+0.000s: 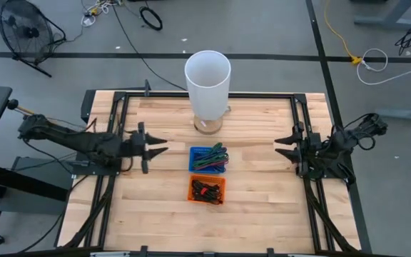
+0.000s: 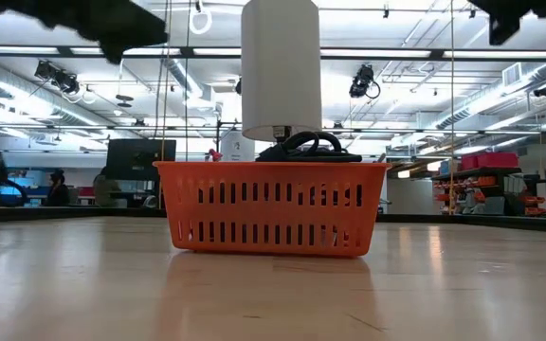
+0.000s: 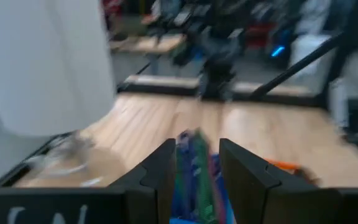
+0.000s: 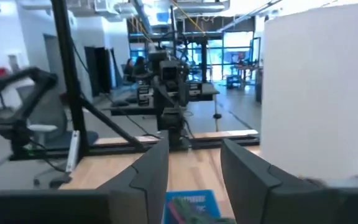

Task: Pick & Place USB Port
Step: Return to Home Position

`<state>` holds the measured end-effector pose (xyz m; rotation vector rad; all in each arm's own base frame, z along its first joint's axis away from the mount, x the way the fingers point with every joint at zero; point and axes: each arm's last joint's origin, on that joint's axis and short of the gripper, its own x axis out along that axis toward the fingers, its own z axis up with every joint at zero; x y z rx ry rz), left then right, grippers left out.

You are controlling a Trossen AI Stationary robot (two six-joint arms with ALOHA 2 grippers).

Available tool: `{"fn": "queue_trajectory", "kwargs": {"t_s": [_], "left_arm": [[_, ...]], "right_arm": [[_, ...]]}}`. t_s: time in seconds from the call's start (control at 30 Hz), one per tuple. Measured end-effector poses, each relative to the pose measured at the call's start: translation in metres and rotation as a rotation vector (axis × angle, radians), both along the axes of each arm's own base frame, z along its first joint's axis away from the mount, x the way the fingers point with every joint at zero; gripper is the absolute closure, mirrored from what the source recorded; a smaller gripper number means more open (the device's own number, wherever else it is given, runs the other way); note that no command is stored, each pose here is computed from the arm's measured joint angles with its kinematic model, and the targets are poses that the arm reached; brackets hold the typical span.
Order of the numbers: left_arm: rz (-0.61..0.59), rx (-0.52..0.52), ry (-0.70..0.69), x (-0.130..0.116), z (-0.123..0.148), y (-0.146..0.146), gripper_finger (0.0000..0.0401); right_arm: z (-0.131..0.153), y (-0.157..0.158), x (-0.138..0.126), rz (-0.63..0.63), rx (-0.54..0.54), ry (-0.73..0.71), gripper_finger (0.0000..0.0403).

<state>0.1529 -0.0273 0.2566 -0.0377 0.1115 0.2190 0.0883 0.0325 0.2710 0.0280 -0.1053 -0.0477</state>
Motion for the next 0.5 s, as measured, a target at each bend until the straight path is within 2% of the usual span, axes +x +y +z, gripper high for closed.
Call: {"fn": "queue_trajectory", "kwargs": {"t_s": [0.2, 0.5], "left_arm": [[-0.152, -0.001, -0.162, -0.018, -0.027, -0.001, 0.0273], [-0.185, -0.018, -0.214, -0.031, -0.068, 0.002, 0.0273]], "right_arm": [[-0.018, -0.006, -0.013, 0.078, 0.074, -0.061, 0.0257], [-0.053, -0.003, -0.009, 0.076, 0.078, -0.054, 0.0257]]}}
